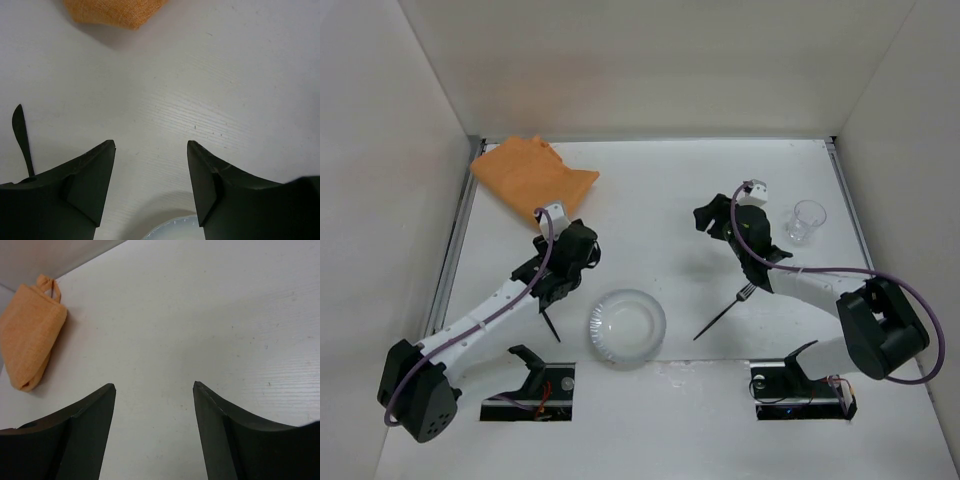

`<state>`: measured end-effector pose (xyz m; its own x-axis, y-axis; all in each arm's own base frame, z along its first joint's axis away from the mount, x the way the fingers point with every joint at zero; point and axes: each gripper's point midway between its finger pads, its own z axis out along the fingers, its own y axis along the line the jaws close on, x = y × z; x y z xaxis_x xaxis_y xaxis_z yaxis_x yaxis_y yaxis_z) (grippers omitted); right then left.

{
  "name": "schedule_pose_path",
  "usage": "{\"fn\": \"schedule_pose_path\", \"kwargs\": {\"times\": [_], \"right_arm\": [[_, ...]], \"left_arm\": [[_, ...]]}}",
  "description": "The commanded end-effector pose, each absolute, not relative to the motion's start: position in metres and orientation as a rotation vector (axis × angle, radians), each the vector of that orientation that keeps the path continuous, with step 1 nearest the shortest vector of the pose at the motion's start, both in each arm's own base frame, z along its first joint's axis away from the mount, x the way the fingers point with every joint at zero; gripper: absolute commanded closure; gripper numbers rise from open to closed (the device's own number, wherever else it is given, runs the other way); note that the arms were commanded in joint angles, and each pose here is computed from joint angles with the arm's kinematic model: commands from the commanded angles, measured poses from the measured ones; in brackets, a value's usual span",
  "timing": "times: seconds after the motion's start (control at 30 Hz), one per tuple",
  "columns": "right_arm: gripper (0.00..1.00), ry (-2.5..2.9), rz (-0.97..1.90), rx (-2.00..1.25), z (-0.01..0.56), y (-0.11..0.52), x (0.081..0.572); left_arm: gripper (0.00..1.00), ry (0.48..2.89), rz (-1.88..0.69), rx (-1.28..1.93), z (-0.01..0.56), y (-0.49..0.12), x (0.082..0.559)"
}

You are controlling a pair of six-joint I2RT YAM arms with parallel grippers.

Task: Set the dinner table for one person

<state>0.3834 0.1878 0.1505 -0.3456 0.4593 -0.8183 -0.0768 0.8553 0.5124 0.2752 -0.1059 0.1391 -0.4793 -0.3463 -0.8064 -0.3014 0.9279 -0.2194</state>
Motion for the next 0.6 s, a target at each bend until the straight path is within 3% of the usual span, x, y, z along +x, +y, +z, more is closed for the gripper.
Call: {"fn": "schedule_pose_path", "kwargs": {"times": [0.0,0.1,0.23,0.43,0.57], "right_arm": [[0.31,1.782,0.594,0.312,0.167,0.186,0.391],[0.35,1.788,0.600,0.315,0.165,0.186,0.391],[0.50,1.791,0.621,0.301,0.166,0.190,0.390],[0.91,1.782,0.657,0.284,0.170,0.191,0.387],[0.94,1.786,0.663,0.284,0.169,0.190,0.387]], "left_arm": [[0.42,2.048,-0.072,-0.481,0.161,-0.102,0.290],[0.42,2.026,-0.100,-0.525,0.168,-0.101,0.298],[0.42,1.965,-0.173,-0.549,0.183,-0.114,0.312],[0.43,1.884,-0.207,-0.644,0.205,-0.119,0.344],[0.70,1.784,-0.206,-0.768,0.218,-0.100,0.378]]}}
